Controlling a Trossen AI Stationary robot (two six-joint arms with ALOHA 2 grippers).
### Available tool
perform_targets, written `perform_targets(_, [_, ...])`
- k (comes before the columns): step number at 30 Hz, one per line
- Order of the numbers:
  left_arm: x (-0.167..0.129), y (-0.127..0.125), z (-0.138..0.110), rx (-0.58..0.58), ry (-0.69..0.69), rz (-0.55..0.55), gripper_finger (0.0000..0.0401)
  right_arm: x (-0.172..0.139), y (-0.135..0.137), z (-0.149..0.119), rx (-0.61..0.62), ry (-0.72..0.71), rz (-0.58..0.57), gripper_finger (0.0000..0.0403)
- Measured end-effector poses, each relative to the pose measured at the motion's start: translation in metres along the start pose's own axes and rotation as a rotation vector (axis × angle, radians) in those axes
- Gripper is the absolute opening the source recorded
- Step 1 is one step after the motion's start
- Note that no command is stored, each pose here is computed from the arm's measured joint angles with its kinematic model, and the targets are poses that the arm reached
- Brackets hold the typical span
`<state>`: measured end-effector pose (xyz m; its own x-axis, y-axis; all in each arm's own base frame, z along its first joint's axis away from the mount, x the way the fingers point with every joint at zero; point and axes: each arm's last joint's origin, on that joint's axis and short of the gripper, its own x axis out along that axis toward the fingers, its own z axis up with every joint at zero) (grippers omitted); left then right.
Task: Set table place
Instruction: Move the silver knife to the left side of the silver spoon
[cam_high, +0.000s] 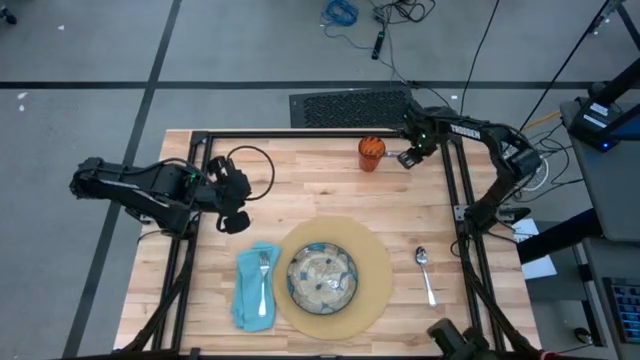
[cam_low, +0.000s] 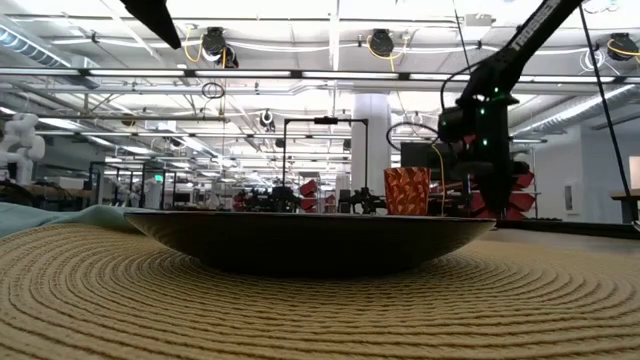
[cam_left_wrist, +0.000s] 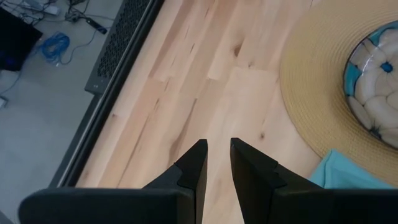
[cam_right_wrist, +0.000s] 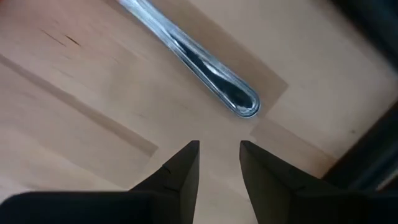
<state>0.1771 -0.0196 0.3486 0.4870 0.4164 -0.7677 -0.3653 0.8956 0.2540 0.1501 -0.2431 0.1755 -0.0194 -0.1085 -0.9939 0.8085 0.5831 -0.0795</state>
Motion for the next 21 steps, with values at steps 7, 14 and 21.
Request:
perform_targets(7, [0.000, 0.000, 0.001, -0.008, -0.013, -0.003, 0.0056, 0.023, -0.008, 0.006, -0.007, 0.045, 0.003, 0.0106])
perform_targets(14, [0.001, 0.001, 0.002, -0.013, -0.013, 0.008, 0.0056, 0.025, -0.016, 0.012, -0.014, -0.021, -0.006, 0.0106])
perform_targets(21, [0.003, 0.005, 0.003, -0.025, -0.007, 0.024, 0.0056, 0.026, -0.027, 0.014, -0.005, -0.065, 0.033, 0.0106])
